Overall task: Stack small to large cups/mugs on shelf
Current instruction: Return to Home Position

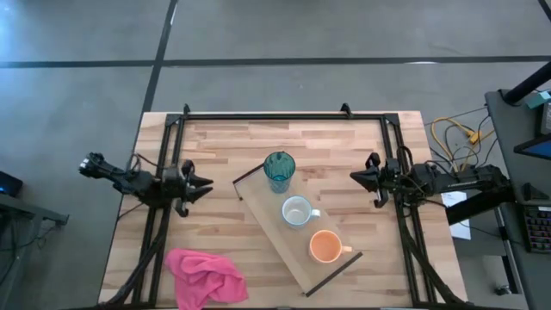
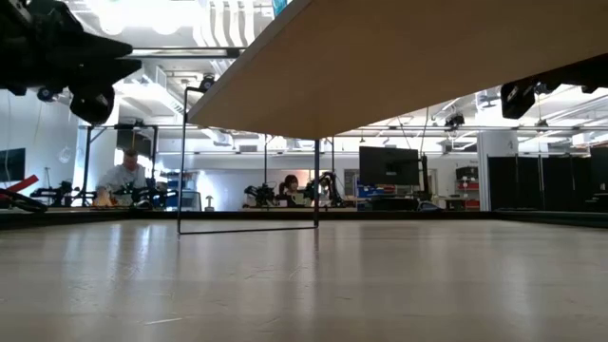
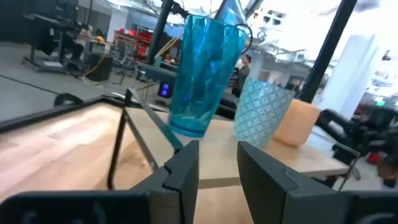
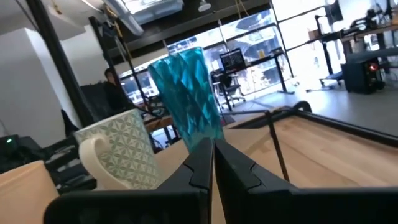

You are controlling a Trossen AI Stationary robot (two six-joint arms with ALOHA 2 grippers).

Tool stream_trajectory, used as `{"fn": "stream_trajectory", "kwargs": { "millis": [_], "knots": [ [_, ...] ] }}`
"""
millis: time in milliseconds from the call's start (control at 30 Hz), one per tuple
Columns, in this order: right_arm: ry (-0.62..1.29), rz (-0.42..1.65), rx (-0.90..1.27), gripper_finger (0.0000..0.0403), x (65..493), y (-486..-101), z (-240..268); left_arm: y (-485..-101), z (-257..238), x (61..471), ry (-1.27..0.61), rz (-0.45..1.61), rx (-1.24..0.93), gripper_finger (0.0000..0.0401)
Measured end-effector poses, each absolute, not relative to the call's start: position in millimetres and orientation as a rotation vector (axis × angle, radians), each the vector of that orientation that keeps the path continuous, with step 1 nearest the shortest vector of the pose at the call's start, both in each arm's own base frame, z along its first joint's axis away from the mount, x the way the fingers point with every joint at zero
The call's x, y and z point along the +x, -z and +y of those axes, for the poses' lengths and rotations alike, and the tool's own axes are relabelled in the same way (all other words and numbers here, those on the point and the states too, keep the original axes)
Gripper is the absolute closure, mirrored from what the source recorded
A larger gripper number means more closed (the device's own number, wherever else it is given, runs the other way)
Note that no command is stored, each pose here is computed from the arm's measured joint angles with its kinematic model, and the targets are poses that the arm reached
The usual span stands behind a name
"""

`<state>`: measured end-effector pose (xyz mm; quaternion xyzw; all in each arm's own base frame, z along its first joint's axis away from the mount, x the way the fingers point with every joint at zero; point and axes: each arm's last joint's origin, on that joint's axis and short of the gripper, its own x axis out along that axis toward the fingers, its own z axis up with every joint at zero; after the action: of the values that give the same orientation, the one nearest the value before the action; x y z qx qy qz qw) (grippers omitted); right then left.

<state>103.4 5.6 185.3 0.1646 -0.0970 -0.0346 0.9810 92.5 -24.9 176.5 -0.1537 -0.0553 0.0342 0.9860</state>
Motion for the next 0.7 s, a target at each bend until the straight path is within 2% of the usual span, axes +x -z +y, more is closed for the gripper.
{"fn": "stream_trajectory", "kwargs": {
  "millis": [367, 700],
  "knots": [
    [0.073, -0.162, 0.360, 0.0394, 104.4, -182.0, 5.7, -176.9, -25.3, 92.5, -0.054, -0.114, -0.279, 0.0305],
    [0.072, -0.146, 0.274, 0.0394, 104.3, -181.0, 6.0, -171.3, -24.5, 93.0, -0.097, -0.061, -0.253, 0.0305]
  ]
}}
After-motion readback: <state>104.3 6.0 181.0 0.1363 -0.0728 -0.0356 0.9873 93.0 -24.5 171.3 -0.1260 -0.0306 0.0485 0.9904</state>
